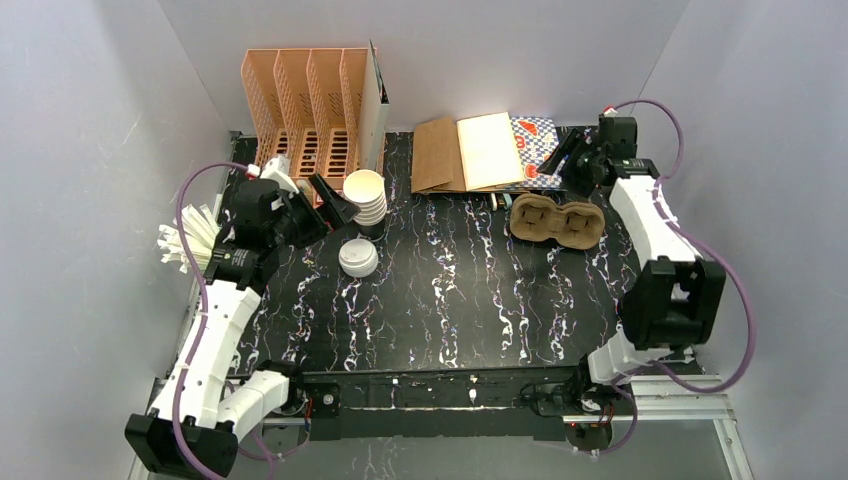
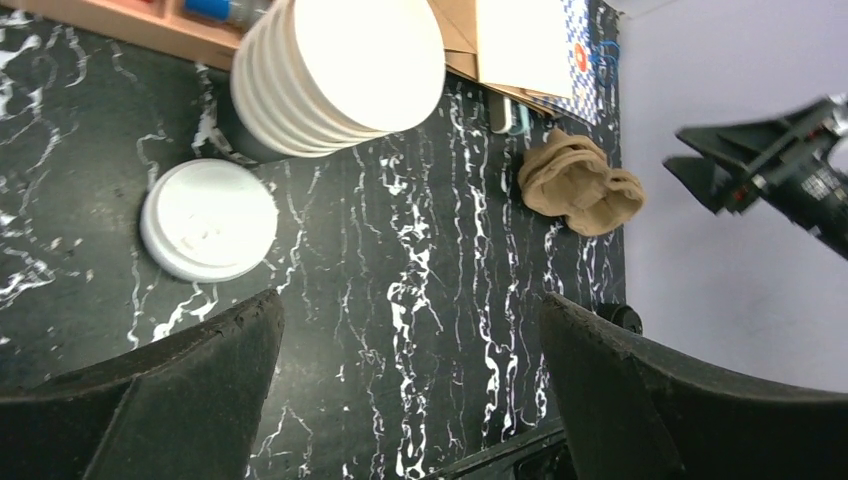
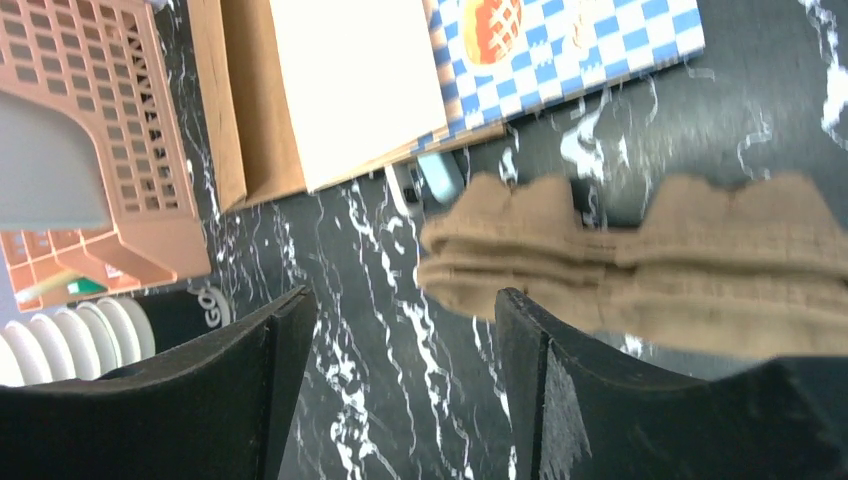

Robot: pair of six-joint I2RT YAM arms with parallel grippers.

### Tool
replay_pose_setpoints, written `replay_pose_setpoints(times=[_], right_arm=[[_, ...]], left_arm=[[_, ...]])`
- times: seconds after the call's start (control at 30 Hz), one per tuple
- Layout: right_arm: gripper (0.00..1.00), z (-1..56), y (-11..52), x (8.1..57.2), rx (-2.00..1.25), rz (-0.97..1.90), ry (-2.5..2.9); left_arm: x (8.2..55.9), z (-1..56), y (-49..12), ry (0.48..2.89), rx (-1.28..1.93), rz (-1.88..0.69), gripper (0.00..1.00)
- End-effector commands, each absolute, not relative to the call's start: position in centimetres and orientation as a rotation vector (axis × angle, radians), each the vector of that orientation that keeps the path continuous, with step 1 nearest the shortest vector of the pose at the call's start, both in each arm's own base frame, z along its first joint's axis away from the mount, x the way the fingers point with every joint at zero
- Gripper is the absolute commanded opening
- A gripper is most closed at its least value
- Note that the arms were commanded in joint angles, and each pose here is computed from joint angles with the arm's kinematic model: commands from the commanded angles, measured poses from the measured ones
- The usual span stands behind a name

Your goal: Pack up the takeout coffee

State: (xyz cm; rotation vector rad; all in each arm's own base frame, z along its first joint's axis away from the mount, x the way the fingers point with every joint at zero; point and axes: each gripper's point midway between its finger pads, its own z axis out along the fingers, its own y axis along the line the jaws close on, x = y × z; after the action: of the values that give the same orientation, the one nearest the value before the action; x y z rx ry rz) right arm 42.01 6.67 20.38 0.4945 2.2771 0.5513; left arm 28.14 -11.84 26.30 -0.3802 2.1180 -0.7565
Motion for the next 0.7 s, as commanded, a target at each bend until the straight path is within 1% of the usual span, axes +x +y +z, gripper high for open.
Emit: replay_pose_setpoints(times=[0.0,0.13,0.43,0.67], right_arm=[[0.74,22.0,6.8,46.9,0.39,0.566,2.191],[0.73,20.7,7.2,49.8,0.36,0.582,2.215],[0.77,16.7,7.9,54.5,0.315,0.609,2.262],[0.74,13.0,9.2,56.4,0.296,0.654,2.34]], left_arm=[[28.8,29.7,-14.4,2.038,-0.269,-0.847,0.95],[29.2,30.5,-16.5,2.029,-0.18,-0.861,0.93],[29.1,32.4,-19.4,1.987,0.035,-0.92,0.93],[29.5,32.0,-19.6,1.981,0.112,-0.885,0.94]])
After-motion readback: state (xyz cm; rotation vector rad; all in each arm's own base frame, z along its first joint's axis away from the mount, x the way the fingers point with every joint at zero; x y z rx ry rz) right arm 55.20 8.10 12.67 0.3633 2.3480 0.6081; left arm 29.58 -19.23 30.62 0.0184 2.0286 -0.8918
